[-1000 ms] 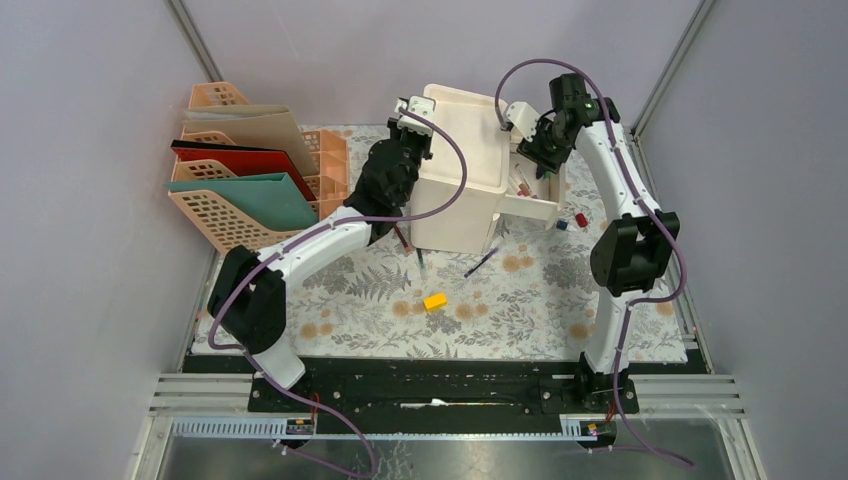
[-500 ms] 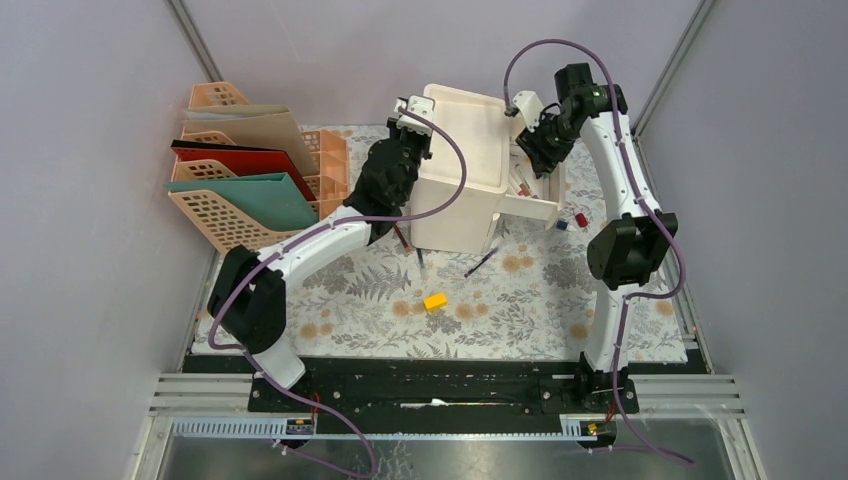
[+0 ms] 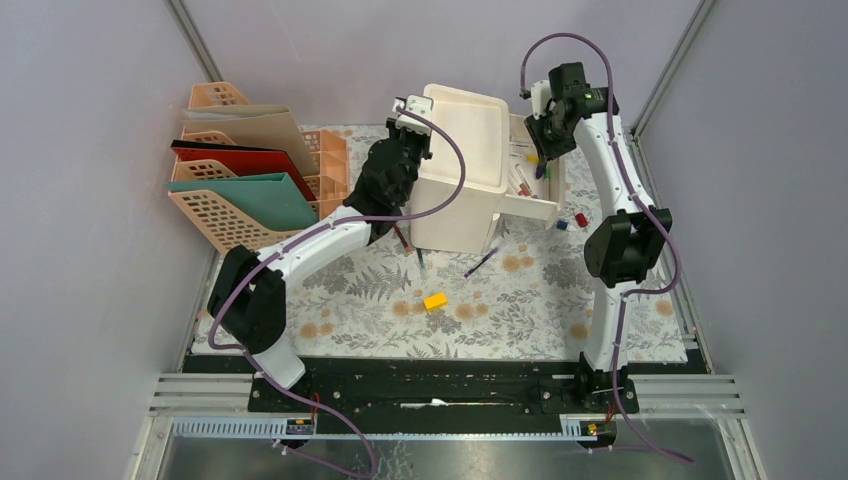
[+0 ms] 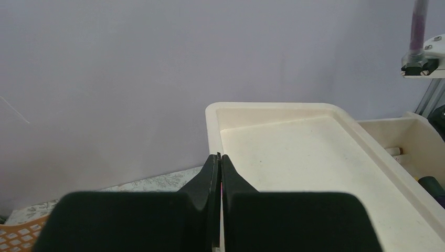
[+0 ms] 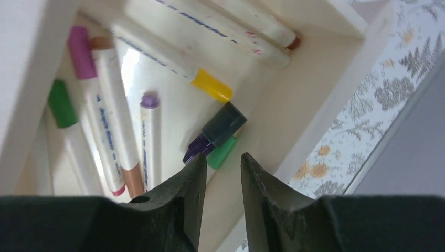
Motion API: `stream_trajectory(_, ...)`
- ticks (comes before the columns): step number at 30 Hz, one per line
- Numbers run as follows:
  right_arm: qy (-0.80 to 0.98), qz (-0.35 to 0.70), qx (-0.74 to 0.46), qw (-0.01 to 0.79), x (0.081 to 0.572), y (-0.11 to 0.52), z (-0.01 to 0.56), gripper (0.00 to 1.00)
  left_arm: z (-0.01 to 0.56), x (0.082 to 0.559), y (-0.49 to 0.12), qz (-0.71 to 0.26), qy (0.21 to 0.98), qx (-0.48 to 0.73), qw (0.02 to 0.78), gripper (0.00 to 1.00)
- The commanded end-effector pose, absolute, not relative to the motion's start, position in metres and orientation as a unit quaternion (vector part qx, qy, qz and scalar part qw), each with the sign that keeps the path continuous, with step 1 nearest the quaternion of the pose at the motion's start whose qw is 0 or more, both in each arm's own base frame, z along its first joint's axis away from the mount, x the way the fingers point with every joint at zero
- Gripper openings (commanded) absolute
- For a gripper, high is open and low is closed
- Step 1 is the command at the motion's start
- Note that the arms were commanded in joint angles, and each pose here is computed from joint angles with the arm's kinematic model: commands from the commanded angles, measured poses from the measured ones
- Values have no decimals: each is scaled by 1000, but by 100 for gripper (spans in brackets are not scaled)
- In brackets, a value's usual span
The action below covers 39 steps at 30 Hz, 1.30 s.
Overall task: Organize the desk
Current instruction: Pick up the stationery from the drawer.
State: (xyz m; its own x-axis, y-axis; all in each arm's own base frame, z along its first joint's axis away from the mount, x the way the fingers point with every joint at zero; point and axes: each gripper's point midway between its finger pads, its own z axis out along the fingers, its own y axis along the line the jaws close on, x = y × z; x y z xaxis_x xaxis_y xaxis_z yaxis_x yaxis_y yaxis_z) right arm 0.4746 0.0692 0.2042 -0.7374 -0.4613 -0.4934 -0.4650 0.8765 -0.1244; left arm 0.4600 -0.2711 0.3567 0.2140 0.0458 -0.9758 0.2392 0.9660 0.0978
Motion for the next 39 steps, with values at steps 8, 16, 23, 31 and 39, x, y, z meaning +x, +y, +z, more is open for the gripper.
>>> stream_trajectory(8, 949, -47, -31, 310, 497, 62, 202, 37, 412, 444, -256, -88, 582, 66, 805, 0)
stream_trajectory(16, 957, -25, 18, 287, 489, 72, 186, 37, 413, 441, -252, -88, 581, 61, 807, 1)
stream_trajectory(23, 961, -25, 39, 271, 487, 73, 172, 36, 413, 439, -248, -86, 581, 53, 807, 2)
stream_trajectory(31, 968, -20, 43, 248, 488, 77, 150, 35, 412, 437, -245, -83, 583, 49, 807, 5)
stream_trajectory(39, 971, -7, 45, 236, 490, 83, 138, 35, 411, 438, -243, -79, 584, 47, 807, 10)
